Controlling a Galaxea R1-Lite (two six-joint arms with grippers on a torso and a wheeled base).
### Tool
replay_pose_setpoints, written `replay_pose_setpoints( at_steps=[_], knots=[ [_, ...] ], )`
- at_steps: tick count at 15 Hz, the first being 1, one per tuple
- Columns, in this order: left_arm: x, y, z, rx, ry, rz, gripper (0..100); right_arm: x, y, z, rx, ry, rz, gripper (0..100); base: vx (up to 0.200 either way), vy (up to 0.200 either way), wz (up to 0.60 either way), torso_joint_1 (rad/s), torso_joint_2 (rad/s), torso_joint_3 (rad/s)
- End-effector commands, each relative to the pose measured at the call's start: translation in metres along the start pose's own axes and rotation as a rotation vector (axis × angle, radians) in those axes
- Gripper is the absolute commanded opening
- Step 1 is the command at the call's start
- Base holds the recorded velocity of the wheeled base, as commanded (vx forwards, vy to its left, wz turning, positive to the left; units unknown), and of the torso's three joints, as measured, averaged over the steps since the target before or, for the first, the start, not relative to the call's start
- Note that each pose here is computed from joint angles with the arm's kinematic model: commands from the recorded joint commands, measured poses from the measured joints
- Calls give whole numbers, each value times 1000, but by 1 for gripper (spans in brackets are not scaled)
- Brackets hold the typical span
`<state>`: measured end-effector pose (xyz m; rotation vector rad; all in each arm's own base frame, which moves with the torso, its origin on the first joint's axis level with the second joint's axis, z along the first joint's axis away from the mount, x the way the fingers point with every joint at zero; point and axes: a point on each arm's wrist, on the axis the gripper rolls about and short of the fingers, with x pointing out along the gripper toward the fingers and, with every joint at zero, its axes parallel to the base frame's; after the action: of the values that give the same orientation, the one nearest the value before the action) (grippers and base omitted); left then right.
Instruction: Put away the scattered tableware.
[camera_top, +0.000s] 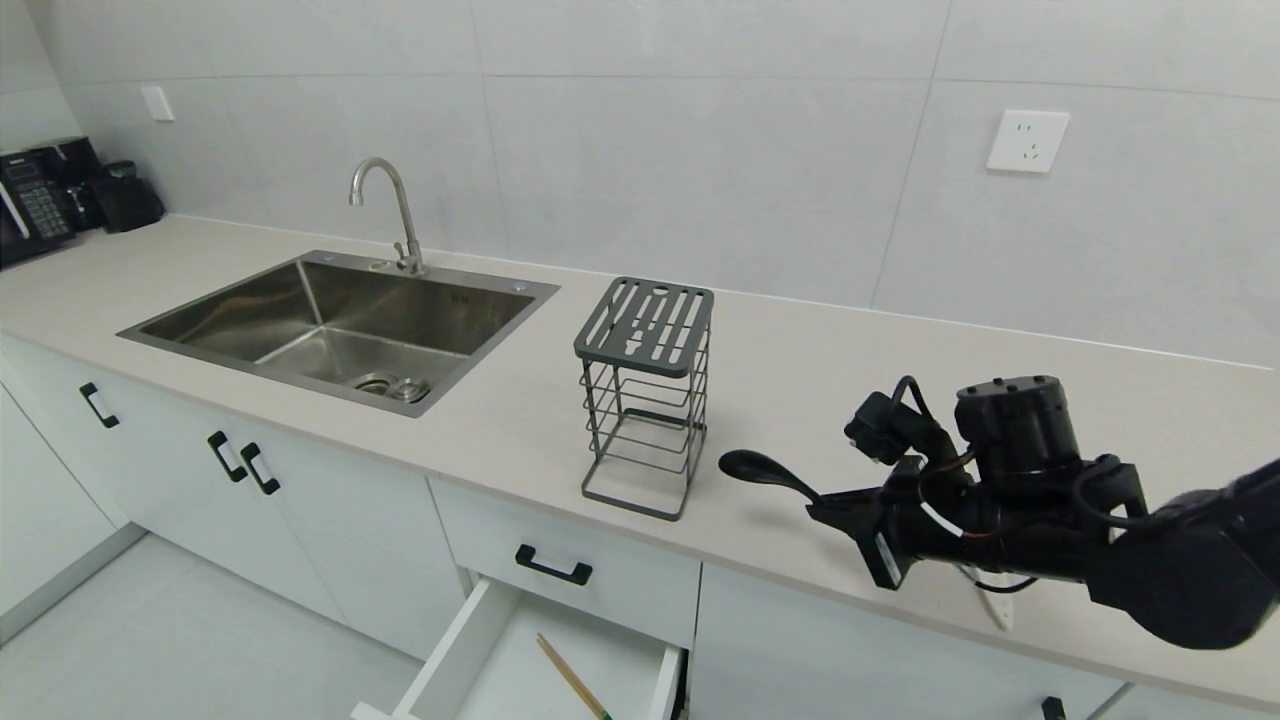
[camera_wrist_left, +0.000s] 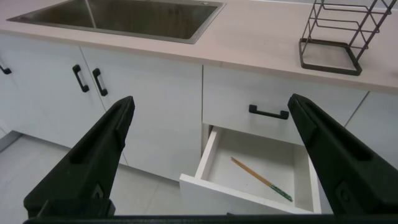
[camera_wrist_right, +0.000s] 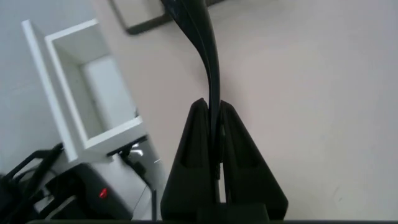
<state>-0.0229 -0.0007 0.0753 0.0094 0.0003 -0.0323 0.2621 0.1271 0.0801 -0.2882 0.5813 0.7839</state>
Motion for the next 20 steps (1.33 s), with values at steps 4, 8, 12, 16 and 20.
replay_pose_setpoints(
  at_steps=[4, 8, 12, 16, 20],
  knots=[
    [0, 0, 0, 0, 1, 0, 100, -17, 58, 2, -13, -8, 161, 0, 0, 0, 0, 0, 0, 0],
    [0, 0, 0, 0, 1, 0, 100, -8, 104, 24, -2, -44, 297, 0, 0, 0, 0, 0, 0, 0],
    [0, 0, 0, 0, 1, 0, 100, 3, 123, 25, -31, -26, 337, 0, 0, 0, 0, 0, 0, 0],
    [0, 0, 0, 0, 1, 0, 100, 19, 151, 31, -33, -20, 291, 0, 0, 0, 0, 0, 0, 0],
    [0, 0, 0, 0, 1, 0, 100, 41, 170, 38, -60, -30, 164, 0, 0, 0, 0, 0, 0, 0]
  ],
)
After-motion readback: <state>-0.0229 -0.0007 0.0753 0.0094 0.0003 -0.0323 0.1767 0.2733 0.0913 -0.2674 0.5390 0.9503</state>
